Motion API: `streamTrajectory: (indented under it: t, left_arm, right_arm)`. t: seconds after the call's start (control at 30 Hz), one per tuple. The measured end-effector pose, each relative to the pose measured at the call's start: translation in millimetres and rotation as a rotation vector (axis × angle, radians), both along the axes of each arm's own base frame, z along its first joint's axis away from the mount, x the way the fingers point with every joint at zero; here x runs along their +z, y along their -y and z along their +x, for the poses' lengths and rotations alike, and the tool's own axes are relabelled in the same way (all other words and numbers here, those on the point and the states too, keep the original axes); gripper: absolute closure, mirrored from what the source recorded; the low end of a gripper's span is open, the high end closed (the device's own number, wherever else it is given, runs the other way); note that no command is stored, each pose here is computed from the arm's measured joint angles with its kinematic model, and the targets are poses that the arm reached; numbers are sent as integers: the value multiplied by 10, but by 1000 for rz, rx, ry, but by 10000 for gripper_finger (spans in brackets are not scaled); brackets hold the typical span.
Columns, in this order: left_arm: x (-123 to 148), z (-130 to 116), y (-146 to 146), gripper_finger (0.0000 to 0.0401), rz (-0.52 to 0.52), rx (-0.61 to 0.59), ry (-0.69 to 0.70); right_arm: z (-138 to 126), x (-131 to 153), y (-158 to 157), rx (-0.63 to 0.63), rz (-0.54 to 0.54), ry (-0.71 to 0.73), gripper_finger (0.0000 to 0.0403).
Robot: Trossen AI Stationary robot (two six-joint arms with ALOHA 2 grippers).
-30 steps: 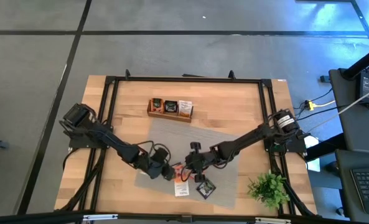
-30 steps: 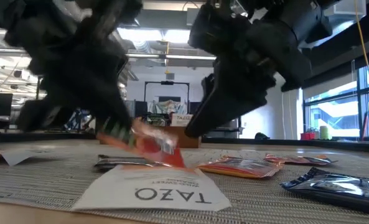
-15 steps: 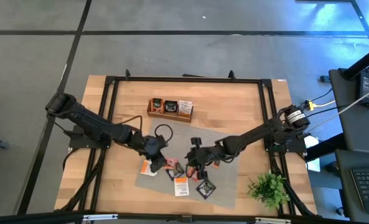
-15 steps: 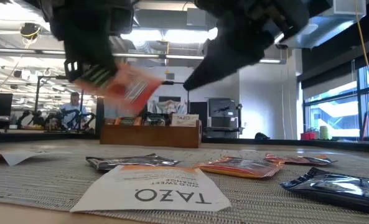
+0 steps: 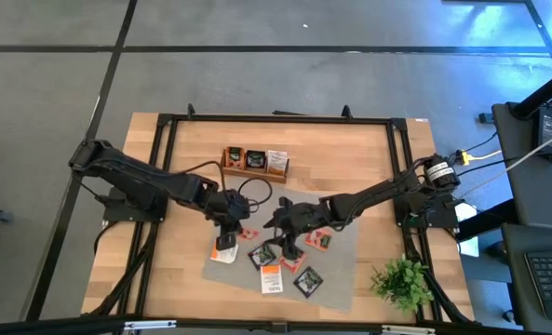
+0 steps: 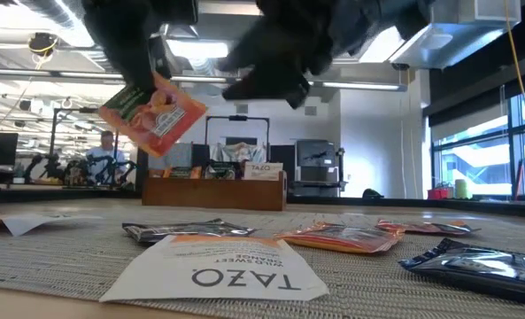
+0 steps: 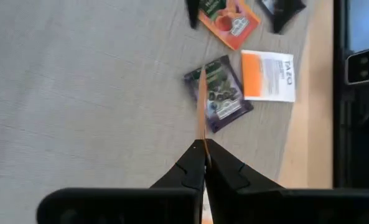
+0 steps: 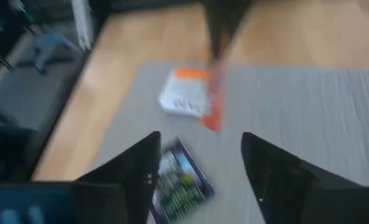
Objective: Pick & Place Tea
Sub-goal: Put the orange tea bag into the left section of the wooden organizer
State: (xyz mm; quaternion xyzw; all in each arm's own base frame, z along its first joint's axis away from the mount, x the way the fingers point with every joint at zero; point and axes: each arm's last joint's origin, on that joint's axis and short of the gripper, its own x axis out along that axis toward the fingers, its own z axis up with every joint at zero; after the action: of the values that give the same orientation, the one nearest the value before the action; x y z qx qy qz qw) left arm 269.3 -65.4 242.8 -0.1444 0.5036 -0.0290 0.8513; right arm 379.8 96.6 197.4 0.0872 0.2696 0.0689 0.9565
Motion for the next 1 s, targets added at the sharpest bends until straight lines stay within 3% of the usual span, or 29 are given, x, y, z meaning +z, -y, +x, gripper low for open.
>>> streamTrajectory:
  t: [0.17,0.37,0.63,1.0]
  left_arm:
    - [138,14,5,399,32,-25,6]
    - [160,21,13,399,35,-32,16]
    - [172,30,54,398,30,-44,39]
    - [178,40,58,398,26,-45,51]
  right_arm:
    - [41,82,-10,-3,27,91,128]
    - [93,-47,-14,-24,0,86,129]
    - [131,-119,-19,-28,-23,101,164]
    - [138,-121,13,-37,-25,99,261]
